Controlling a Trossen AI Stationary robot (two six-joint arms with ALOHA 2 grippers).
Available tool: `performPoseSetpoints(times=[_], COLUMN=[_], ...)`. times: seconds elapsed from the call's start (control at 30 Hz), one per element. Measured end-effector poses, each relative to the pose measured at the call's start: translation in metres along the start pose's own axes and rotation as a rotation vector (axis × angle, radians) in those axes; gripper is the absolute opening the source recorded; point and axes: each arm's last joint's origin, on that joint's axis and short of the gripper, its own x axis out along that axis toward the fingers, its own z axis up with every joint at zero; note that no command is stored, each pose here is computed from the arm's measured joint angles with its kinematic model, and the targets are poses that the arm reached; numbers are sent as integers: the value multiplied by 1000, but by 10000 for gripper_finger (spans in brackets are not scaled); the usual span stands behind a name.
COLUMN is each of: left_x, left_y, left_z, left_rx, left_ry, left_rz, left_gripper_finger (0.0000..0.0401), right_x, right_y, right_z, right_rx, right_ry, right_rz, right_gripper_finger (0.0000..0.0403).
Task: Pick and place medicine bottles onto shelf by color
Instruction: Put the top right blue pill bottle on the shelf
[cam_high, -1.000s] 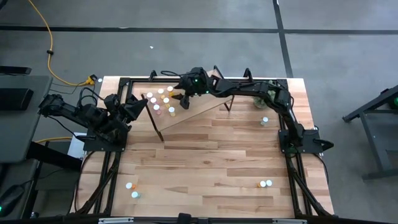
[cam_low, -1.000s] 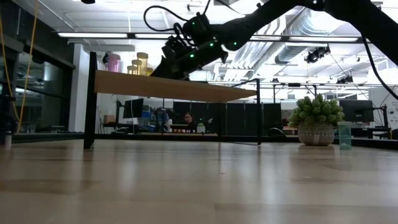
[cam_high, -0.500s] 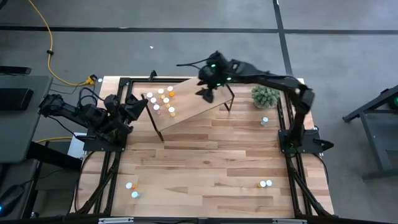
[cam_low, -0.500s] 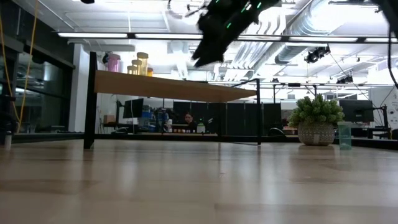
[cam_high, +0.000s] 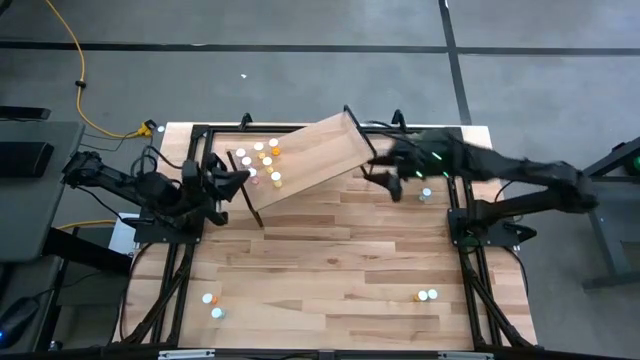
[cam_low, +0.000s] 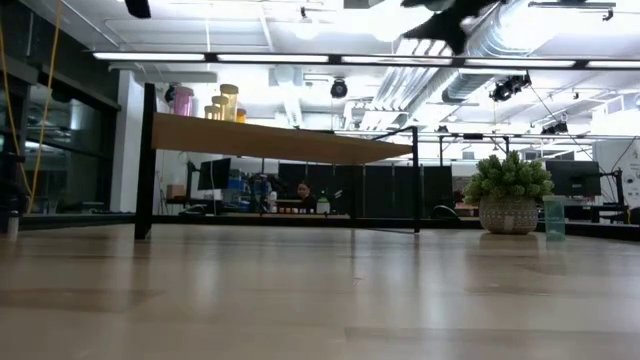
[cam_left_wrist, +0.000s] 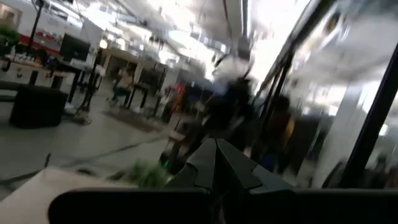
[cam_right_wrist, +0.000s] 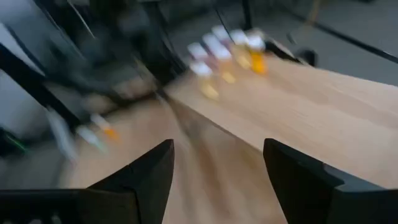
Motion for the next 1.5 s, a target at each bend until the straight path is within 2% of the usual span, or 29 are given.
performPoseSetpoints(times=[0.07,0.13,0.2,0.27,0.43,0.6,0.7,1.0,1.1,1.23,1.3,1.4,1.5], left_x=[0,-1,-2,-3,-3,-3,-3,-3,-3,-3,-3,-3,-3], left_y=[1,2,3,4,4,-1,-2,-2,-2,-2,-2,-2,-2], left_z=[-7,-13,-18,-21,-22,-17,-16,-15,-15,-15,-15,-15,-15], left_rx=[55,140,216,242,183,65,49,41,37,30,30,34,35], left_ry=[61,120,170,199,209,187,177,165,165,166,166,164,163], left_rz=[7,2,-13,-17,-29,-147,-177,-178,-178,-177,-177,-166,-158], left_gripper_finger=[0,0,0,0,0,0,0,0,0,0,0,0,0], right_x=[-13,-23,-29,-33,-32,-27,-26,-25,-26,-34,-39,-41,-37], right_y=[8,13,16,18,22,23,23,22,18,8,4,-2,-7], right_z=[-14,-24,-31,-35,-35,-34,-33,-35,-39,-50,-58,-80,-108], right_rx=[63,71,18,-62,-119,-142,-138,-51,52,227,365,595,736], right_ry=[-119,-220,-306,-364,-369,-348,-345,-313,-208,53,185,380,541], right_rz=[61,114,144,154,142,132,132,132,2,-293,-423,-585,-709], right_gripper_finger=[239,239,239,239,239,239,239,239,239,239,239,239,239])
